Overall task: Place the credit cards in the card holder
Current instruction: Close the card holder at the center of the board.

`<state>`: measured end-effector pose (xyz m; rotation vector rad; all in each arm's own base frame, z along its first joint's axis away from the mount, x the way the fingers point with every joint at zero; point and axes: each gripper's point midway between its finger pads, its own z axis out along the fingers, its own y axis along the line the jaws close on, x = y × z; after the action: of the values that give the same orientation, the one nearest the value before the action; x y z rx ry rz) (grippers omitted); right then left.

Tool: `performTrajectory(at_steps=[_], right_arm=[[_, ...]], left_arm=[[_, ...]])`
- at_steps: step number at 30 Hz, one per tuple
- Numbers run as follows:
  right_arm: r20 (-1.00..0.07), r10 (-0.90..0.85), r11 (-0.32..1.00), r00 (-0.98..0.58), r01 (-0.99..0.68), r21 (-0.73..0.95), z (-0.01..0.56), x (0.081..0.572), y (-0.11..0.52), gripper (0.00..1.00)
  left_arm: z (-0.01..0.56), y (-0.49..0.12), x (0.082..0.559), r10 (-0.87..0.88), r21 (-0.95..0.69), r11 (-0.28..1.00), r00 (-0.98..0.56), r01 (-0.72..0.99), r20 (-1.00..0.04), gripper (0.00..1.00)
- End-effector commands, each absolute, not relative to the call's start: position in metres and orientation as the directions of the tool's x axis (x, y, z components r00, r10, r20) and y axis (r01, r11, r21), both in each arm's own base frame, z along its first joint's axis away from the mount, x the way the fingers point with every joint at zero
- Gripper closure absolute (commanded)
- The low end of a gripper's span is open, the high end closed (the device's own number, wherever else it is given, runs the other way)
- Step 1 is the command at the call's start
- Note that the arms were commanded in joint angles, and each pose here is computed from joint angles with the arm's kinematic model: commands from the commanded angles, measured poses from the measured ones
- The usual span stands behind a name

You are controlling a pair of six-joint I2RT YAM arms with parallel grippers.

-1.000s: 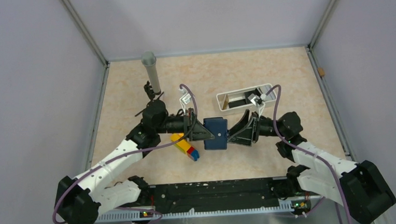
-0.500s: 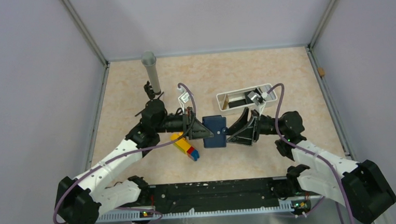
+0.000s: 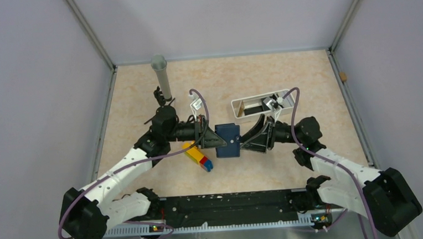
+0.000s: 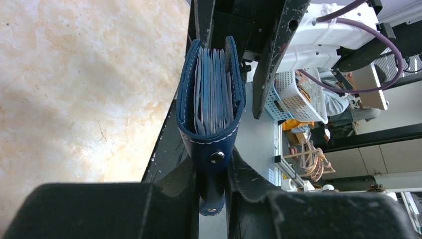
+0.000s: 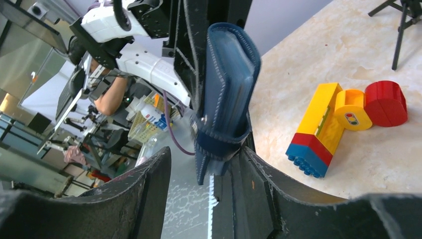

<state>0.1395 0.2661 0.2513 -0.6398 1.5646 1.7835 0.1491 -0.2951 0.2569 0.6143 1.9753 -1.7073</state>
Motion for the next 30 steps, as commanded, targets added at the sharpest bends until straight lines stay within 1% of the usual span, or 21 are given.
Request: performTrajectory(at_steps=[1,8,13,16,22,25,28,29,30], right_arm=[[-0.772,0.234,-0.032,-0.591,-0.798,0.602,0.267,0.155,0.271,0.47],[-0.758,0.268,-0.043,-0.595,-0.793,0.607,0.267,0.158,0.271,0.46],[-0.755,0.273,-0.060,-0.596,-0.794,0.605,0.269,0.156,0.268,0.47],[-0.749,0.263,-0.074,-0.609,-0.786,0.614,0.268,0.152,0.268,0.47],[-0.718,0.256,-0.062,-0.647,-0.752,0.656,0.262,0.154,0.268,0.48],[-0.711,0.248,-0.057,-0.658,-0.743,0.667,0.258,0.154,0.270,0.49],[-0.706,0.250,-0.007,-0.662,-0.731,0.683,0.247,0.162,0.271,0.51],[-0.695,0.254,0.041,-0.673,-0.710,0.703,0.238,0.170,0.271,0.51],[-0.694,0.257,0.087,-0.673,-0.699,0.710,0.231,0.177,0.271,0.48]], left_arm=[[0.264,-0.295,0.142,0.052,-0.766,0.068,-0.769,0.639,-0.637,1.00],[0.268,-0.293,0.138,0.053,-0.760,0.049,-0.762,0.648,-0.646,1.00],[0.268,-0.293,0.141,0.033,-0.754,0.065,-0.757,0.653,-0.653,1.00],[0.269,-0.291,0.147,0.003,-0.754,0.092,-0.758,0.650,-0.653,1.00],[0.253,-0.289,0.166,-0.036,-0.764,0.208,-0.776,0.610,-0.630,1.00],[0.249,-0.289,0.168,-0.041,-0.772,0.221,-0.785,0.596,-0.618,1.00],[0.252,-0.289,0.166,-0.042,-0.773,0.203,-0.783,0.601,-0.621,1.00],[0.254,-0.289,0.165,-0.038,-0.773,0.192,-0.782,0.605,-0.622,1.00],[0.255,-0.290,0.162,-0.032,-0.773,0.179,-0.781,0.609,-0.623,1.00]])
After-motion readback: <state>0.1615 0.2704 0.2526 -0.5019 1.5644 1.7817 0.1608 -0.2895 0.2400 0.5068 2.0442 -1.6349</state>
